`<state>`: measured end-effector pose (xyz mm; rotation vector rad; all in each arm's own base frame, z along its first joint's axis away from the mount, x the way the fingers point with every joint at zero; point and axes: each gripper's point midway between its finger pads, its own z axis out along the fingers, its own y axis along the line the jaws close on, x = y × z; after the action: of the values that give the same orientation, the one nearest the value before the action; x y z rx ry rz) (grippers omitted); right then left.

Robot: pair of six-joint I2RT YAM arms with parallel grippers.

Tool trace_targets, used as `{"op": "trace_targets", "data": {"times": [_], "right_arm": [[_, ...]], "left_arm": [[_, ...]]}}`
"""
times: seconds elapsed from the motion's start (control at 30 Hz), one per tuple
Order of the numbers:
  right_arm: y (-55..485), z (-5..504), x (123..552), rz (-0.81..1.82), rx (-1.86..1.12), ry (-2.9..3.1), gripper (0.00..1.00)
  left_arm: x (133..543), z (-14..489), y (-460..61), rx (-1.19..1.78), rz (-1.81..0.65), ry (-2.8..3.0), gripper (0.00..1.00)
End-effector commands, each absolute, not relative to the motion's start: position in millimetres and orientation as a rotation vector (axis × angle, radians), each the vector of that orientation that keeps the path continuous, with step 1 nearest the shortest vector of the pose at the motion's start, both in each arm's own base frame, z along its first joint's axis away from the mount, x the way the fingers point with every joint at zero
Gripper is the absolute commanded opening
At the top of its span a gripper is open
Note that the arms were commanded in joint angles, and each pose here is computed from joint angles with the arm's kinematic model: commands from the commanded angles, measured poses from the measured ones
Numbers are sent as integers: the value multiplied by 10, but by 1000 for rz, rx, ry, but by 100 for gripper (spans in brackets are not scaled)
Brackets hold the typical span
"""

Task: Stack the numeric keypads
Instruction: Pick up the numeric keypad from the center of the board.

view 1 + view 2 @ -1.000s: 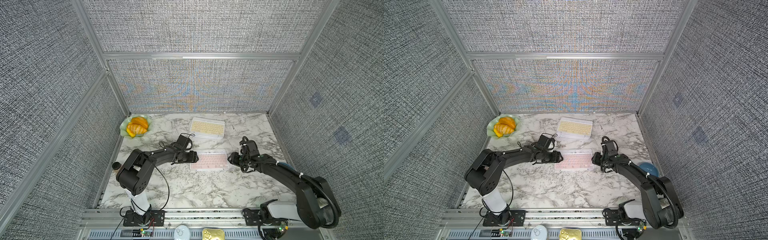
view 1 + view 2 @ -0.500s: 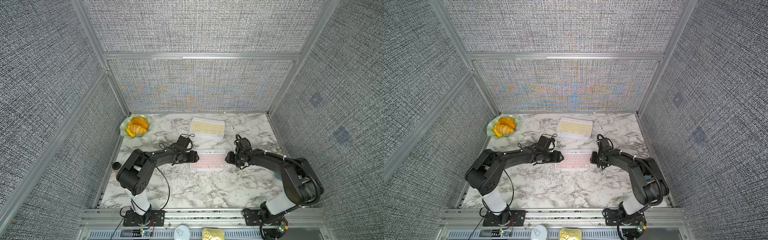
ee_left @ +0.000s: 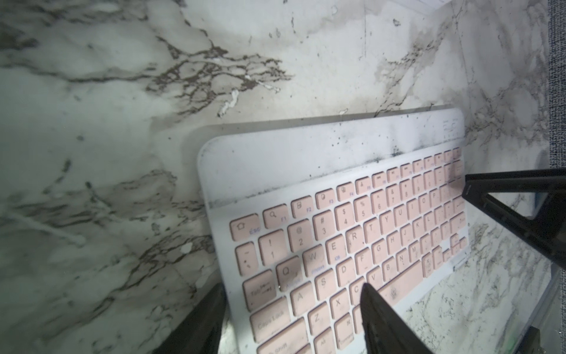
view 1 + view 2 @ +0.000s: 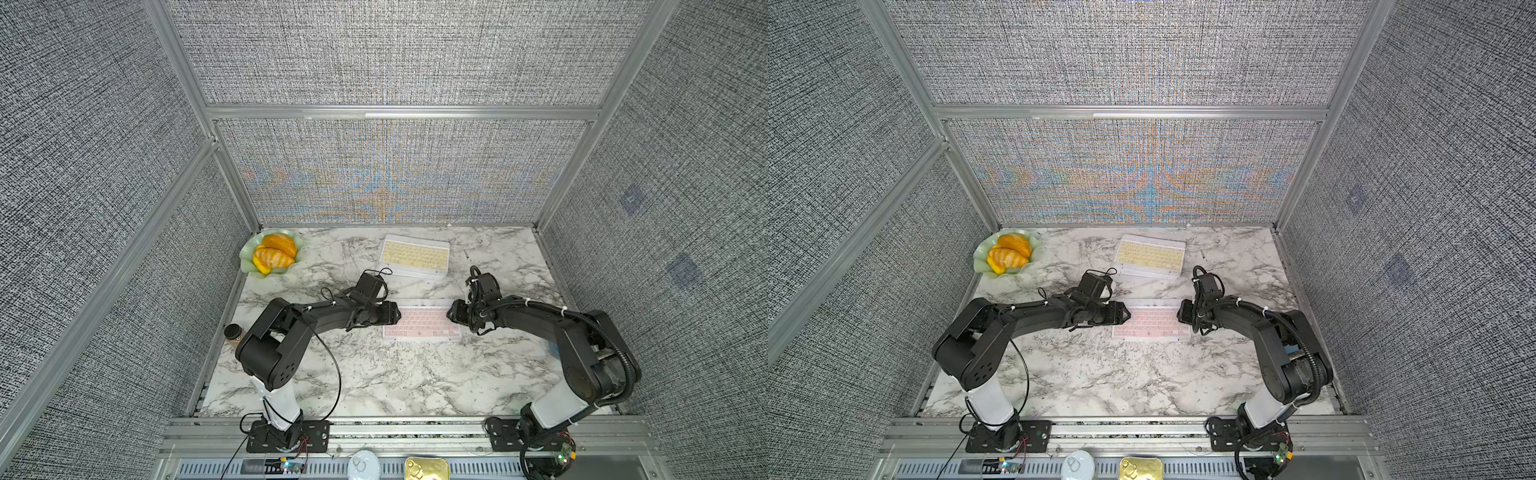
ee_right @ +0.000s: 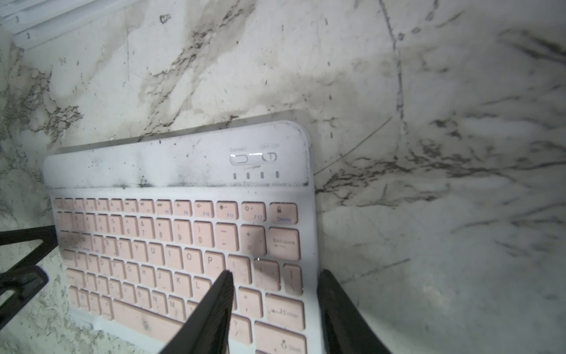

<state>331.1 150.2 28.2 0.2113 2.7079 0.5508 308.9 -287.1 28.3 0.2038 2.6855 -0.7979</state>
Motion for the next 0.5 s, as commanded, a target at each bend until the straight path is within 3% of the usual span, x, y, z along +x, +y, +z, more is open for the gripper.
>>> {"op": "trace_targets", "data": {"times": [0.0, 0.47], "right_arm": [[1720, 359, 3233, 736, 217, 2725, 49], [1872, 647, 3306, 924, 295, 2603, 49]], "left_arm": [[2884, 134, -2896, 202, -824, 2778, 70], [2668, -16, -2930, 234, -821, 2826, 70]]}}
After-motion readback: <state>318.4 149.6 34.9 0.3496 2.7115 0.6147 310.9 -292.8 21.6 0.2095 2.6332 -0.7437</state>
